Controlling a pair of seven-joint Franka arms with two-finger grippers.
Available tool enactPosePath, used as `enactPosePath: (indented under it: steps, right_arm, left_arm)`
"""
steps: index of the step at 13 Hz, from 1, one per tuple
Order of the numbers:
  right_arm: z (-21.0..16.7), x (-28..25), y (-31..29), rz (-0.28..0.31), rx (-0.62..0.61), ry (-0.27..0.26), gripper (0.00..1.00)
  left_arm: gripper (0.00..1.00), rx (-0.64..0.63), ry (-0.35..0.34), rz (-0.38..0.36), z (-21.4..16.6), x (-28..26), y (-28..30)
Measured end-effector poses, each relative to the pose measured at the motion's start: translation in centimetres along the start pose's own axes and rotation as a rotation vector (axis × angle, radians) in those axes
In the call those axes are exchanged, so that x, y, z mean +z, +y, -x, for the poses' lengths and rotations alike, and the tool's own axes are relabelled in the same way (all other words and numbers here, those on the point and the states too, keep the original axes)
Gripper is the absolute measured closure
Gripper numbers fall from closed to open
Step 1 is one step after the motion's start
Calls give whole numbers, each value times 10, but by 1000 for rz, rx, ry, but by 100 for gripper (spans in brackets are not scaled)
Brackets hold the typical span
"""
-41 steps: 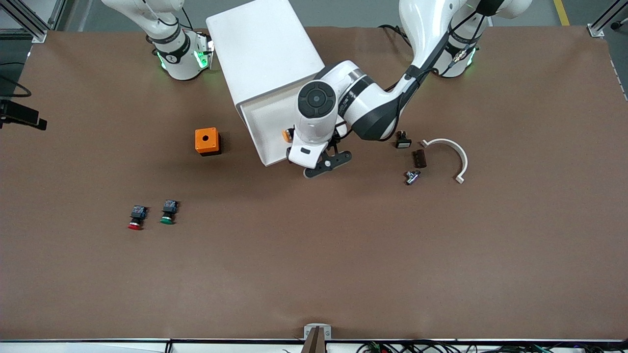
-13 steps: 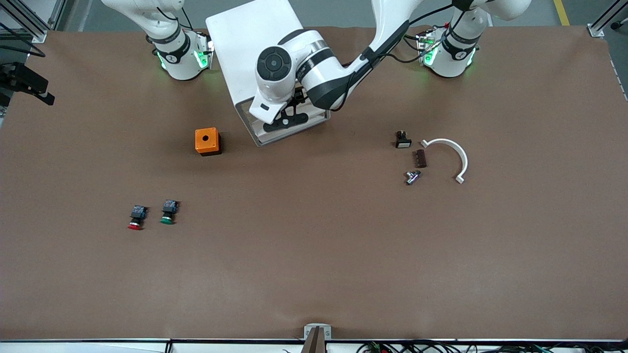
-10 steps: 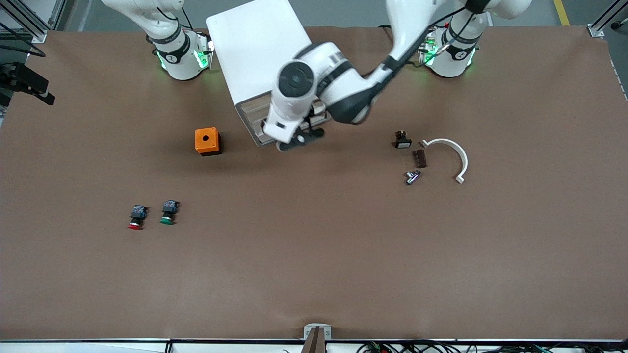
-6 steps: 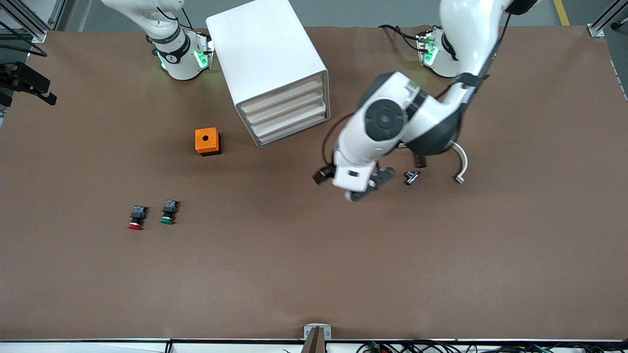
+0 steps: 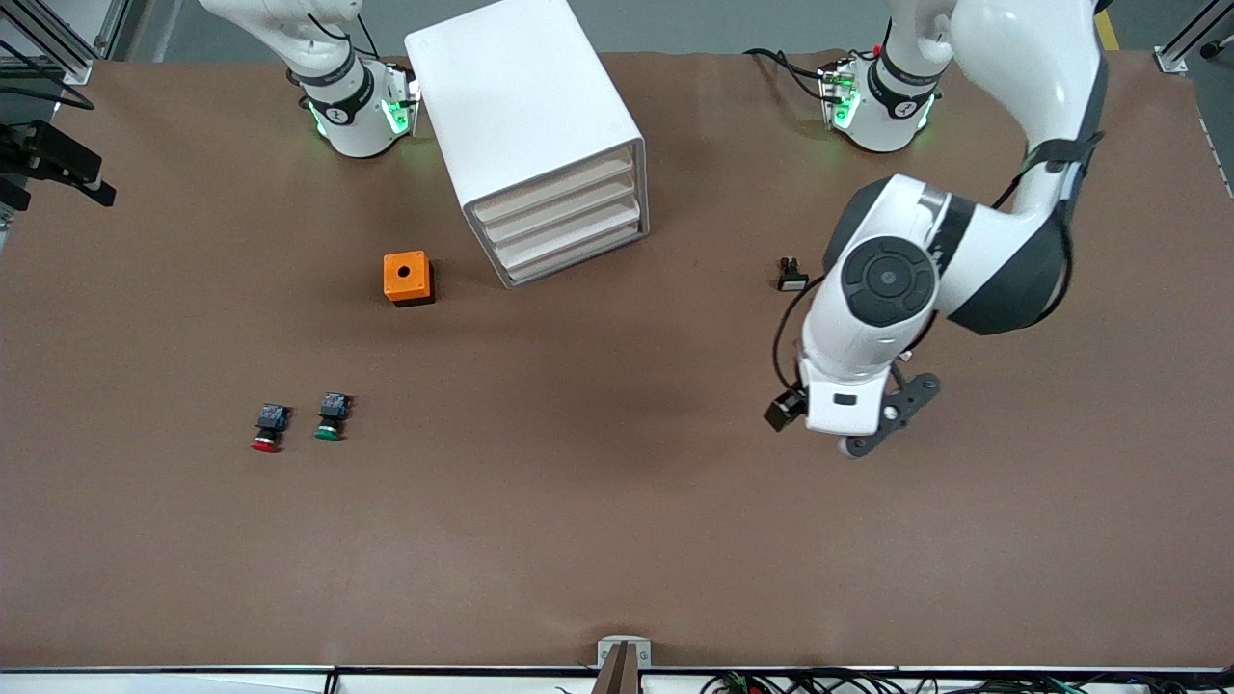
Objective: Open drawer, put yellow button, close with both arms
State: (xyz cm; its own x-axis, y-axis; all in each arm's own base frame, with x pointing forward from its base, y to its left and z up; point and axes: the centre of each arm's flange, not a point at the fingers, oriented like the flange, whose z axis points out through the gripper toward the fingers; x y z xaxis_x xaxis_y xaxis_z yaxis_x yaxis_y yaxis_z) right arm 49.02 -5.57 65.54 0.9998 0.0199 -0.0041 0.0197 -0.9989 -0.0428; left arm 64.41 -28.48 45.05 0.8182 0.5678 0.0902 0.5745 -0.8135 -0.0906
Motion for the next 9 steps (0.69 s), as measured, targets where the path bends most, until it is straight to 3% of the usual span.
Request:
enactPosePath:
  steps: [5,9]
  right_arm:
    - [0,0,0,-2,0,-3,0]
    - [0,0,0,-2,1,-3,0]
  left_arm:
    - [0,155,43,-17,-75,-67,-93]
    - [0,244,37,2,-101,-113,-153]
